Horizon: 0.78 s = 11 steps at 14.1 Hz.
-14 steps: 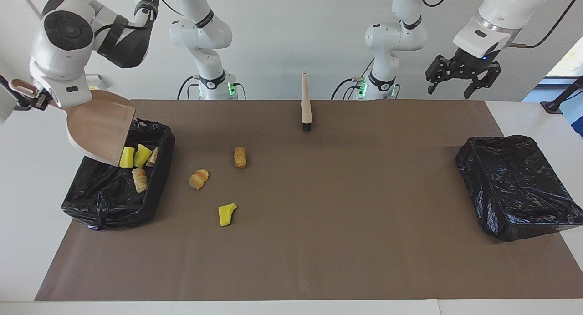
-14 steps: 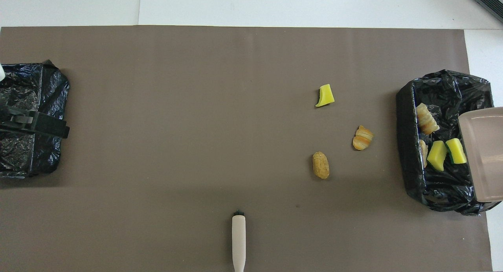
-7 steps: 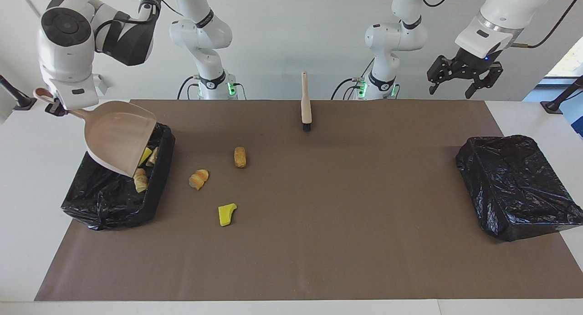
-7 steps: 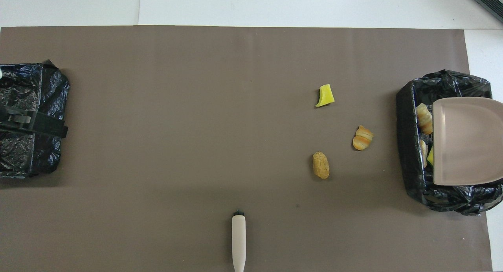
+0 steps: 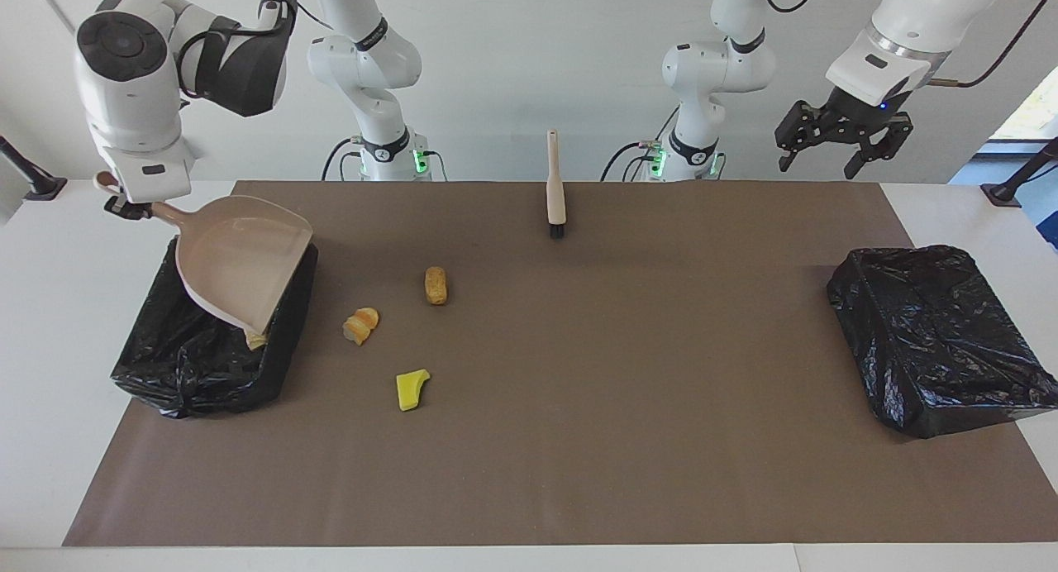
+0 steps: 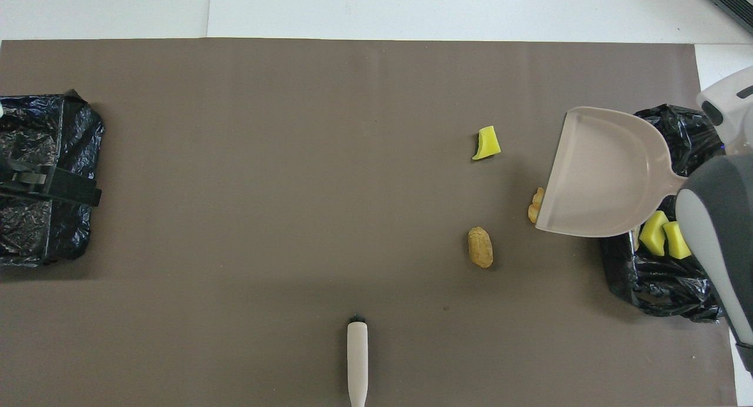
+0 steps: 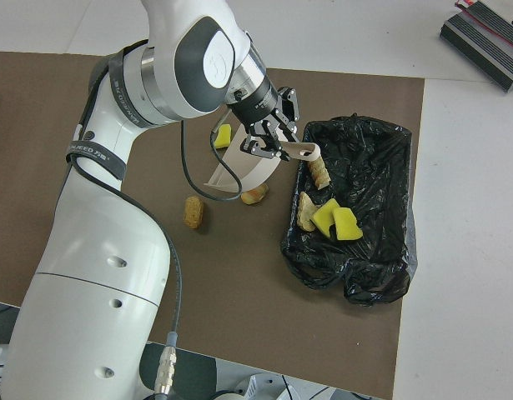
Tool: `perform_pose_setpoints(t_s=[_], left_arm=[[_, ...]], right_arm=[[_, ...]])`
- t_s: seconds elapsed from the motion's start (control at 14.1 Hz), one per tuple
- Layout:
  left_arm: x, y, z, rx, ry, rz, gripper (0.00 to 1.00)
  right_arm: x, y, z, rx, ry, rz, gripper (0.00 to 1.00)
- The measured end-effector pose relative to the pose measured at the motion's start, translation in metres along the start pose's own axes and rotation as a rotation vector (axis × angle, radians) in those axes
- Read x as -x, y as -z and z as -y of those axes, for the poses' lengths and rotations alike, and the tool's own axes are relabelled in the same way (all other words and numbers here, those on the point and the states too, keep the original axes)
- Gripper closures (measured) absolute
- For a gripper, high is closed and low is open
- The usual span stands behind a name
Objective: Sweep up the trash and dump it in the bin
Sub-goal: 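Bring the empty dustpan back toward the table center with the right gripper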
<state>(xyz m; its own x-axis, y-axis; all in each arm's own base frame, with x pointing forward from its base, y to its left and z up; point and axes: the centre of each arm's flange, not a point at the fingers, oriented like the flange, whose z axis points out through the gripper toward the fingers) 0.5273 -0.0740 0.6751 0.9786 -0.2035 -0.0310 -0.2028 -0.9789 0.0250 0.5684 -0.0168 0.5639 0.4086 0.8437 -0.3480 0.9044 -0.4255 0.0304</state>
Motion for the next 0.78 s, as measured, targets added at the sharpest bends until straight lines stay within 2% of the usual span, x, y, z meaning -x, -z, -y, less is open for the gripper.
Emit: perform_pose_setpoints(t_s=[0.14, 0.28, 0.57, 0.78], left_arm=[[0.000, 0.000, 0.000, 0.000, 0.000, 0.000, 0.00], [0.000, 0.000, 0.000, 0.000, 0.000, 0.000, 0.00], [0.000, 0.000, -0.004, 0.000, -0.008, 0.001, 0.00], [0.000, 0.000, -0.002, 0.000, -0.003, 0.005, 0.00]], right_arm=[[-0.030, 0.008, 0.013, -0.025, -0.134, -0.082, 0.69], [-0.070, 0.011, 0.027, -0.065, -0.302, -0.138, 0.69], [-0.165, 0.007, 0.051, -0.141, -0.624, -0.210, 0.69], [-0.225, -0.002, 0.063, -0.209, -0.814, -0.260, 0.69]])
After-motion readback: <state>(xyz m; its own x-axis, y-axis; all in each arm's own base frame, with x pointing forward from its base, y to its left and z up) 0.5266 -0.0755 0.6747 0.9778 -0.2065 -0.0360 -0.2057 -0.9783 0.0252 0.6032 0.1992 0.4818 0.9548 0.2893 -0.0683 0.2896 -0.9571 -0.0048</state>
